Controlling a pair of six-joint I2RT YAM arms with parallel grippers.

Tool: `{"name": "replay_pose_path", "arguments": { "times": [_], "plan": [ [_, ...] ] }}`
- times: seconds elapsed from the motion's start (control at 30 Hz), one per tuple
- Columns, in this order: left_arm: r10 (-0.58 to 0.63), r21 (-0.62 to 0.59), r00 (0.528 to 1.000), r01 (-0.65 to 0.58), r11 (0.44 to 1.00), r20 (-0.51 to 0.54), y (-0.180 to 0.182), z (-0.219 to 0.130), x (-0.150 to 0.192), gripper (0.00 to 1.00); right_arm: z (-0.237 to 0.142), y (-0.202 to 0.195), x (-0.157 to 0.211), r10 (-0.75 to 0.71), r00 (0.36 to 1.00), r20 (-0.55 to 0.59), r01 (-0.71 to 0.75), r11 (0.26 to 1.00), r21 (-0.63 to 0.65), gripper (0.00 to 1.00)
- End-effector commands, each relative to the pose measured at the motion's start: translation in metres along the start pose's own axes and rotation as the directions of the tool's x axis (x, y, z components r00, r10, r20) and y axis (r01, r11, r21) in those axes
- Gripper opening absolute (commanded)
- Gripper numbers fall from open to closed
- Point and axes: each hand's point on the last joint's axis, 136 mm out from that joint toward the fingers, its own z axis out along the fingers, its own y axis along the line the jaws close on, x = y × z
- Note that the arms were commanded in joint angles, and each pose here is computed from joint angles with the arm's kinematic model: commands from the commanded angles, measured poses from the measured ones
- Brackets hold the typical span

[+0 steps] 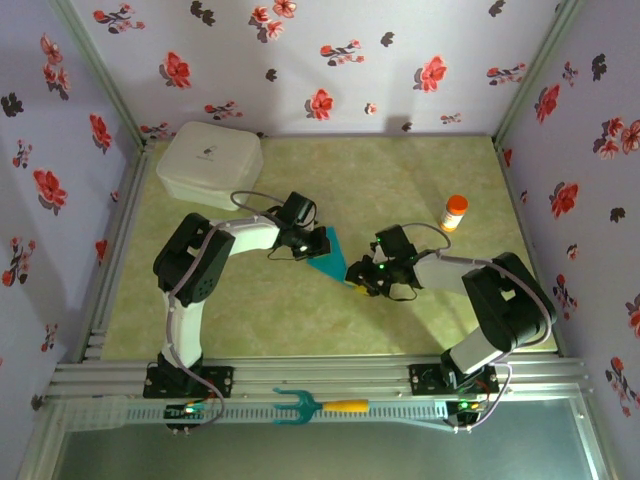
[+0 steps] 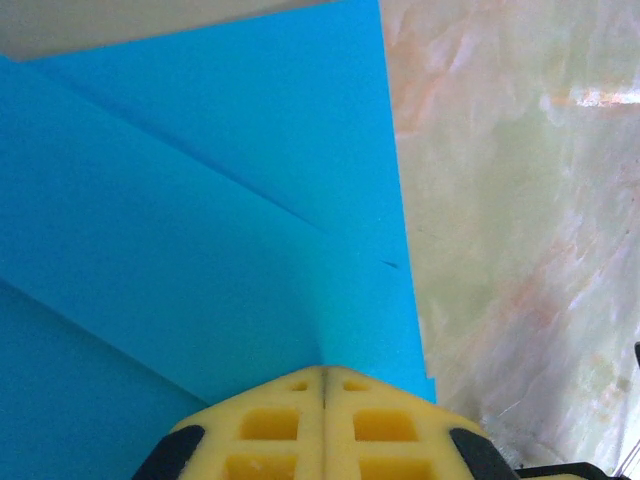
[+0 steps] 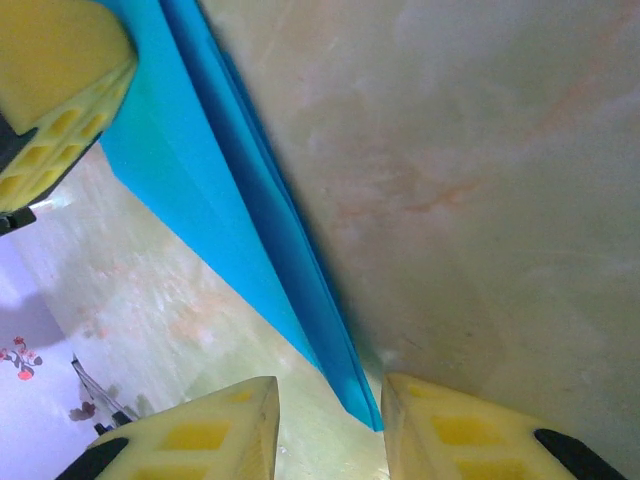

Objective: Fold a paper plane with a square sheet of paper (pick it up from the middle)
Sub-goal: Fourth fold the wing at the center of the table.

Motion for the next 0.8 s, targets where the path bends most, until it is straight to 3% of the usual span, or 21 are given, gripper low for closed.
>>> {"name": "replay_pose_path", "arguments": {
  "times": [0.0,0.77],
  "plan": [
    [-0.033,-0.033,0.999,0.032,0.999,-0.028,0.015,0.006,0.008,0.04,0.002,0.013,-0.003,-0.027,1.0,-0.001,0.027,0.999,-0.033,0.34],
    [-0.035,-0.024,0.999,0.035,0.999,-0.019,0.011,0.004,0.006,0.04,0.008,0.019,-0.016,-0.048,0.997,0.056,0.054,0.994,-0.094,0.32]
  ]
}}
